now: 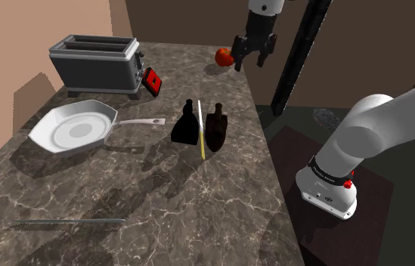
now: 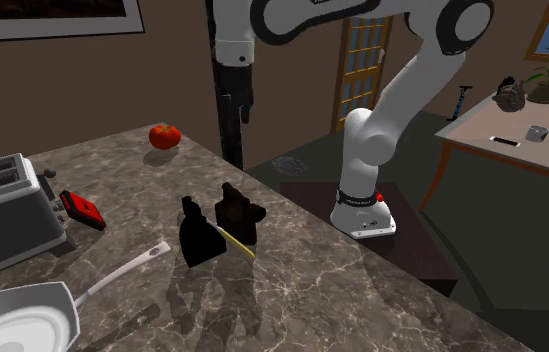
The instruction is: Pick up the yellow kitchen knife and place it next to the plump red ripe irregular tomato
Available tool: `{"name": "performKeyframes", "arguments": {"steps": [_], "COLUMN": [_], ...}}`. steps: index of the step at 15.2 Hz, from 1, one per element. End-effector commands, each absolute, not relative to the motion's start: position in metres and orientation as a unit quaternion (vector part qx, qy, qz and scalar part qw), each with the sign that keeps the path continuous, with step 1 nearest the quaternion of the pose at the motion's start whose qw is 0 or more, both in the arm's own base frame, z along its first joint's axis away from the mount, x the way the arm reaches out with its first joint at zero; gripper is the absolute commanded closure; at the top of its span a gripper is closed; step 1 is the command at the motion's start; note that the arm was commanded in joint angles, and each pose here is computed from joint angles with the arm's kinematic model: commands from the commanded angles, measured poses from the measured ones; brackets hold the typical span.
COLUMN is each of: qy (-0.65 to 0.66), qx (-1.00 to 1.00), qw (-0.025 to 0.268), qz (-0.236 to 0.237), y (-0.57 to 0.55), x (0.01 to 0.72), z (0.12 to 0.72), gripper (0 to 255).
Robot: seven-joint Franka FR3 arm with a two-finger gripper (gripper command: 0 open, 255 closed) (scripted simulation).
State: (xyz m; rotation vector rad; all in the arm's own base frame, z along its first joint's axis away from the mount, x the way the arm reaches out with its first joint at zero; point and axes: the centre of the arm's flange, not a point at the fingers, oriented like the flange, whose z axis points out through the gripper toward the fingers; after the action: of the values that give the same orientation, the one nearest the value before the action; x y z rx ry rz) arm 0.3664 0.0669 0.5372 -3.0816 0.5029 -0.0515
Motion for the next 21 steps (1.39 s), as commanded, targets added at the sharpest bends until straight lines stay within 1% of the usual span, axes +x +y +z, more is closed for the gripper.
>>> {"name": "performKeyframes", "arguments": {"steps": [1,9,17,21], "qy": [0.185,0.272,0.356,0.356], "qx": [-0.983,-0.958,-0.919,-0.919], "qw": [-0.01,-0.089,-0.167,-0.168], "qz": [-0.012,0.01,0.031,0.032], "y": [0.092,0.167,0.216,0.211], "x": [0.385,0.459,0.538,0.536], "z": [0.523,0.452,0.366,0.35], "gripper": [0,0,0,0]}}
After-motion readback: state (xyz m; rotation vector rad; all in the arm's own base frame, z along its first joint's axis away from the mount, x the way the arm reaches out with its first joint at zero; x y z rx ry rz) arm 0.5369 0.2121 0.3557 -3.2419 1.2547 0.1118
